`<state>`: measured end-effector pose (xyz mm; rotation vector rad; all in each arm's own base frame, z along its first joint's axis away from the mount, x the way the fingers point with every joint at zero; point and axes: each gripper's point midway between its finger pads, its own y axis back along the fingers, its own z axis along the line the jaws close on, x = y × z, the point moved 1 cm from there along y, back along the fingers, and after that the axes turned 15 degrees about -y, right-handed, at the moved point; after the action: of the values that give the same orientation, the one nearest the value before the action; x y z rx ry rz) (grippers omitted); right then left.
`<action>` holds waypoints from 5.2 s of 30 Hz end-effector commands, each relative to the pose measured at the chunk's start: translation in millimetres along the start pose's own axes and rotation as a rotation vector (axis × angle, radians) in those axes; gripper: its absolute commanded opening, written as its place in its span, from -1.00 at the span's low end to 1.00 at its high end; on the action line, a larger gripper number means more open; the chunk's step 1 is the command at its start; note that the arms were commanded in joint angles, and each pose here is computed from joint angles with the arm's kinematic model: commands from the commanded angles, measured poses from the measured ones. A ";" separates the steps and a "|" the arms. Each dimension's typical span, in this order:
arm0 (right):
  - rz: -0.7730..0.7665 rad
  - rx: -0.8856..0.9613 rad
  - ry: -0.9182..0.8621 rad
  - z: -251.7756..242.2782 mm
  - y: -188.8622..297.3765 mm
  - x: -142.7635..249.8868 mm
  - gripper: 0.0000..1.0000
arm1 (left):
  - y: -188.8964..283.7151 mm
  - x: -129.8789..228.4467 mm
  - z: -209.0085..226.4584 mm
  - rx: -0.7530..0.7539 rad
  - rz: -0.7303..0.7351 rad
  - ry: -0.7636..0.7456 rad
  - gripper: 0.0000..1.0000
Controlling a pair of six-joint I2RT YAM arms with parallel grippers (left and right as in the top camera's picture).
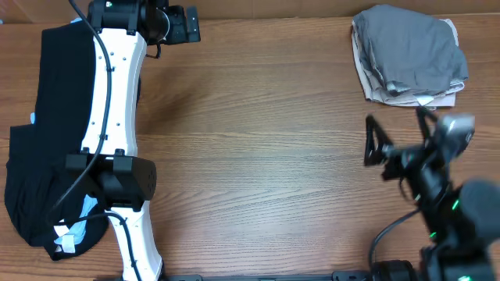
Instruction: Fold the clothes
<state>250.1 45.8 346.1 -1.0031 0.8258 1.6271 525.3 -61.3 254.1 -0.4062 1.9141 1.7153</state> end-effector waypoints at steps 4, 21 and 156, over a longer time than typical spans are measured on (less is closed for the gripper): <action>-0.085 -0.025 0.010 -30.1 11.7 67.9 1.00 | 2.3 -1.7 -1.5 -0.004 -0.008 -0.020 0.99; -0.106 0.023 0.000 -73.5 12.5 143.2 1.00 | 2.3 -1.7 -1.6 -0.004 -0.008 -0.020 1.00; -0.057 0.046 -0.009 -78.9 11.7 154.7 1.00 | 88.9 297.4 9.0 -0.207 -0.885 -0.035 0.99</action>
<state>233.3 35.3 175.0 -0.9805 0.8216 1.5622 236.5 -3.0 157.1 -1.1044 1.2364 1.2719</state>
